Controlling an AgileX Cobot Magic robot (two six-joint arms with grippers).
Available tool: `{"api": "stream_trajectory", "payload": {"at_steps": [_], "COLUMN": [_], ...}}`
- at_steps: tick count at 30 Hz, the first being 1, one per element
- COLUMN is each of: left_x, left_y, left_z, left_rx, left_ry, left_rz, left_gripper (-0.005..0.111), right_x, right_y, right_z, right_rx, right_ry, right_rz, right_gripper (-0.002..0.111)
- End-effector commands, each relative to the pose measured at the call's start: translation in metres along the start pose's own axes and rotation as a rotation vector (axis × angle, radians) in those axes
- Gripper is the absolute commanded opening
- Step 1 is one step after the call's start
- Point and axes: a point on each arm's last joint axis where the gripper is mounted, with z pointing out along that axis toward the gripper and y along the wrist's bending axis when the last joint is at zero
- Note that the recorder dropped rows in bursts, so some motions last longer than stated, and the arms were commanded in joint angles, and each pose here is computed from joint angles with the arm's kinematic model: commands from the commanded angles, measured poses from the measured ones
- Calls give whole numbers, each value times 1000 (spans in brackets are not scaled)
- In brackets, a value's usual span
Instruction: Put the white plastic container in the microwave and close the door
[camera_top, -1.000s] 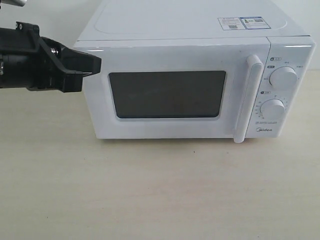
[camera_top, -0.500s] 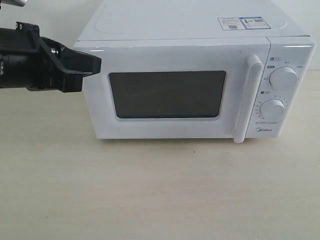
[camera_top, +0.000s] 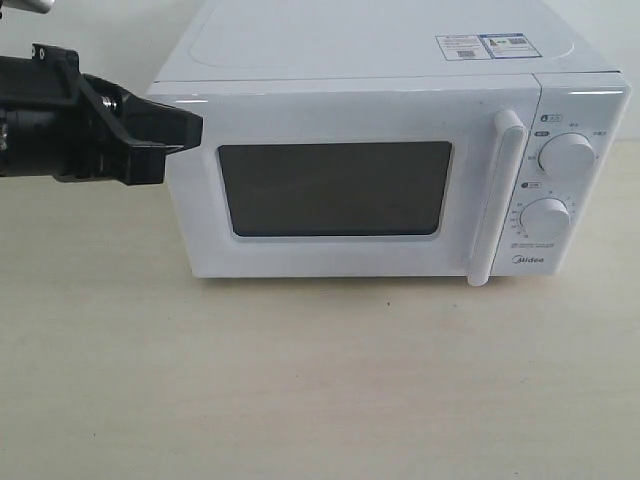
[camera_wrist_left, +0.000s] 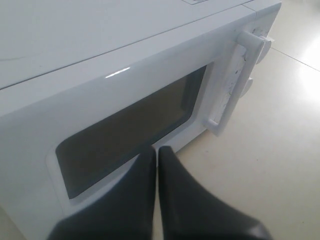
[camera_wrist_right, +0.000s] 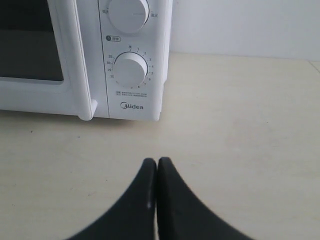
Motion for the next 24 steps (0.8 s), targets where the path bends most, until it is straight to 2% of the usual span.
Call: {"api": "stream_trajectory", "payload": {"at_steps": [1,16,24], "left_x": [-2,-5,-31], "left_y": [0,-2,-7], "left_z": [-1,-5,-55], "left_rx": [-1,-2,-160], "left_ry": [-7,-25,-218], "left_rz": [-3,4,60], "left_gripper": [4,4,4], "right_x": [-1,-1,-1], "right_y": [-1,-1,-1], "right_z": [0,0,0], "right_rx": [9,9,9], "right_ry": [-9,-9,-9], "right_rz": [-1,-1,1], "right_gripper": [0,0,0]}}
